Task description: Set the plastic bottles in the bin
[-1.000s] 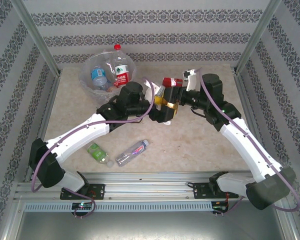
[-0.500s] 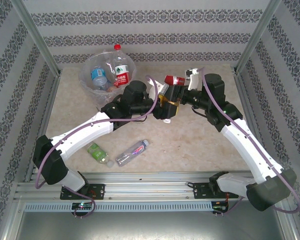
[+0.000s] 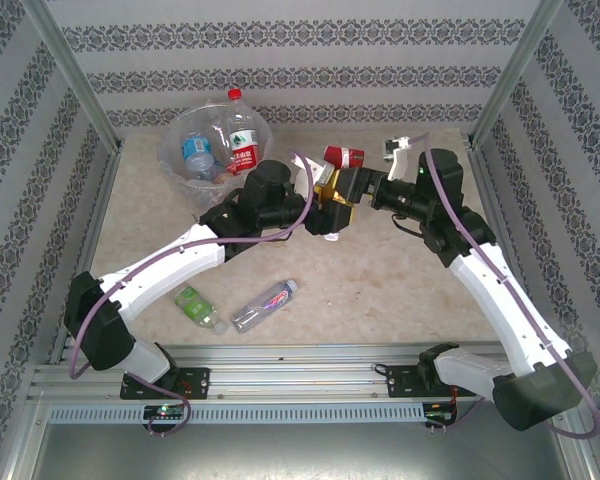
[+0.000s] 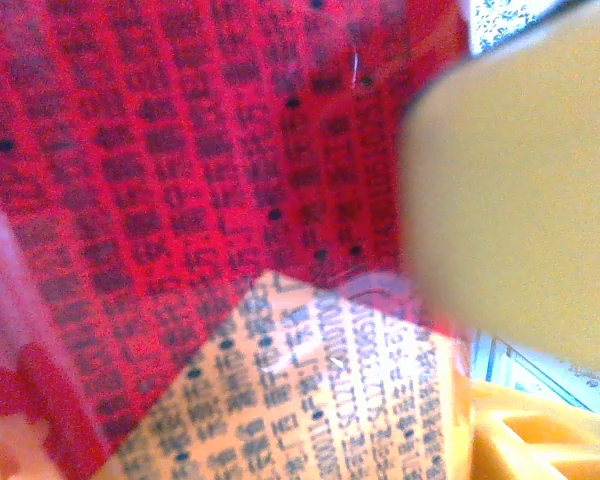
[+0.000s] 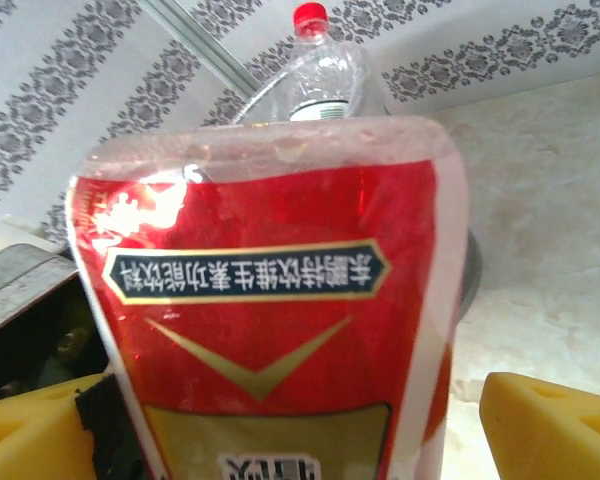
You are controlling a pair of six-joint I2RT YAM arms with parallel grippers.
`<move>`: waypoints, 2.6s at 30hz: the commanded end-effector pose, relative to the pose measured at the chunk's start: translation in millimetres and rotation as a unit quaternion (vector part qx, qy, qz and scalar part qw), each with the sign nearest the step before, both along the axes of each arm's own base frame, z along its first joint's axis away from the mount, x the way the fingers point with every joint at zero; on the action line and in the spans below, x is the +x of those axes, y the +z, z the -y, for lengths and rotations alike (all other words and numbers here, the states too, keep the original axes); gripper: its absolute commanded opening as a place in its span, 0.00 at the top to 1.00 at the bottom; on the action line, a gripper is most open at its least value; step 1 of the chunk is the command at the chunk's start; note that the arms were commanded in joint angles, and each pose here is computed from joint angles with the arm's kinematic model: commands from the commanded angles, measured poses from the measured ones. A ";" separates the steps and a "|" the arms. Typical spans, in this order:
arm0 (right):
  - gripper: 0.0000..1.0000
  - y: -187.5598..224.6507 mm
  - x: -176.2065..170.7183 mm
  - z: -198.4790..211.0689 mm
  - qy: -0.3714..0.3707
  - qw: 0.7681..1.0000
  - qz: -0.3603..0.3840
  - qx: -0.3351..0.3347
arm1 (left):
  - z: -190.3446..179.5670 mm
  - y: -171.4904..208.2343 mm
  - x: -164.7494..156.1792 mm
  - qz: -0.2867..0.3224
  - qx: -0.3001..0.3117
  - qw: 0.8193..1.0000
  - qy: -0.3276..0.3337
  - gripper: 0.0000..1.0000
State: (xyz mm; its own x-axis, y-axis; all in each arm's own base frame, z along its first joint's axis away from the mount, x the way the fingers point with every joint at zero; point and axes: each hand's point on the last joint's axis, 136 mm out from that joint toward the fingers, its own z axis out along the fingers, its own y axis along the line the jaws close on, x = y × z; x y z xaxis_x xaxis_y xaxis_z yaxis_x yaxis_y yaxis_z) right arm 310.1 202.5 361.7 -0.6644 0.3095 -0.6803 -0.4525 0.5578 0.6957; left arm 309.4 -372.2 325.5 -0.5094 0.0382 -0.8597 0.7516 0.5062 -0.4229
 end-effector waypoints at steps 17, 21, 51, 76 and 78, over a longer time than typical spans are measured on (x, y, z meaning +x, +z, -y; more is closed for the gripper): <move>0.04 33.8 -37.8 15.4 0.035 0.997 0.051 0.041 | -131.1 85.3 71.1 0.115 0.046 0.977 0.176 0.43; 0.04 27.0 -37.9 17.0 0.031 0.998 0.048 0.033 | -174.1 87.3 95.6 0.125 0.079 0.959 0.243 0.44; 0.04 -5.2 -26.8 17.5 0.021 1.000 0.016 0.011 | -321.2 35.8 146.2 0.095 0.263 0.850 0.446 0.39; 0.04 -10.5 -24.0 18.5 0.017 1.000 0.012 0.001 | -323.6 -39.8 154.7 0.029 0.275 0.855 0.440 0.38; 0.04 -11.7 -24.1 18.9 0.016 1.000 0.011 0.000 | -322.8 -38.5 153.5 0.028 0.273 0.856 0.439 0.36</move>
